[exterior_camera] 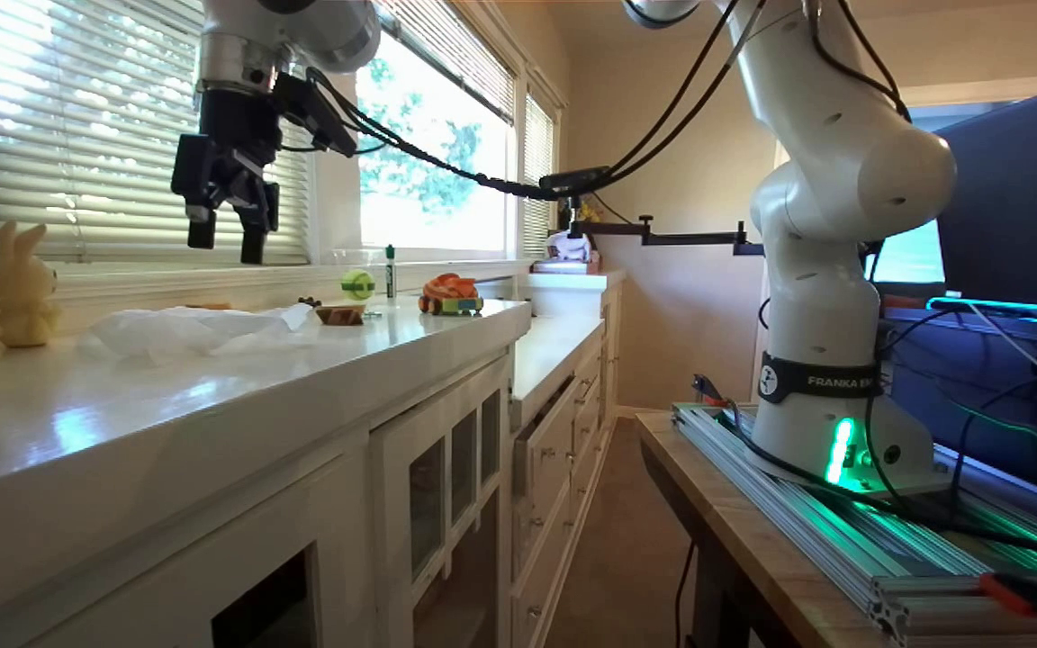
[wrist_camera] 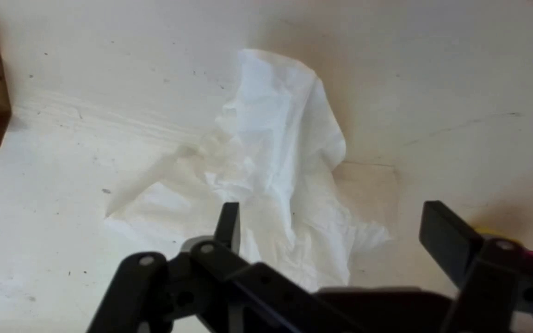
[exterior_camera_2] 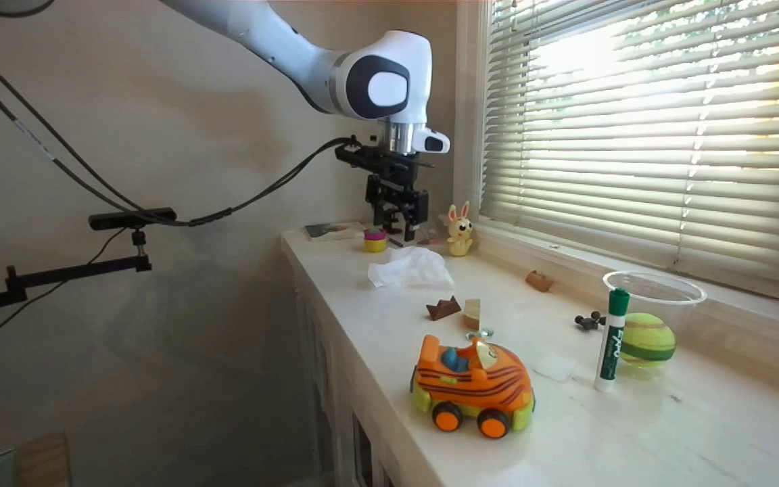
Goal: Use the paper towel to wipe the surface
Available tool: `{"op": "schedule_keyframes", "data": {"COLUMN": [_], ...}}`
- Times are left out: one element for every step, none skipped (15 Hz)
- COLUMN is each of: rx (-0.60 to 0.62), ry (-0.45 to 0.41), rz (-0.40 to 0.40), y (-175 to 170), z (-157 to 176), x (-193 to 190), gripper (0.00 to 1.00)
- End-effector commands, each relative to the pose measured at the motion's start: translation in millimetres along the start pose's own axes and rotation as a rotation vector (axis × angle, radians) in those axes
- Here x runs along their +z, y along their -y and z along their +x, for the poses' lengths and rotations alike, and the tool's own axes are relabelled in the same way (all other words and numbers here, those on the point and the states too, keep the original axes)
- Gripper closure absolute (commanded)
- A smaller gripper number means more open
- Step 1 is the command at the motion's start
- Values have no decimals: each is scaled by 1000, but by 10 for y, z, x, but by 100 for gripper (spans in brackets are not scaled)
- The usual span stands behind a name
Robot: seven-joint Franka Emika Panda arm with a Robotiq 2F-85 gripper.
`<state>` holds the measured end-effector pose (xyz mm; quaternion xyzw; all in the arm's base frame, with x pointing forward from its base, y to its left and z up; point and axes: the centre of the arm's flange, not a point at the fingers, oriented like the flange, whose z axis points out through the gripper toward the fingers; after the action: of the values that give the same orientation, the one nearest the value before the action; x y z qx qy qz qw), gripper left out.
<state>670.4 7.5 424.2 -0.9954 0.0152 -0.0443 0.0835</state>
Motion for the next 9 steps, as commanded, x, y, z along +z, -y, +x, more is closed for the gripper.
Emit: {"op": "schedule_keyframes", "data": {"rx": [0,0,0,0,0,0,20,30,42], "ry": [0,0,0,0,0,0,1,22,44], "rz": [0,0,0,0,0,0,24,27,25], "y": [0,0,0,0,0,0,-1,11,30], "z": [0,0,0,0,0,0,-24,-43,-82], "x": [0,0,0,0,0,0,-44,-65,-92], "gripper": [0,0,0,0,0,0,0,0,0]}}
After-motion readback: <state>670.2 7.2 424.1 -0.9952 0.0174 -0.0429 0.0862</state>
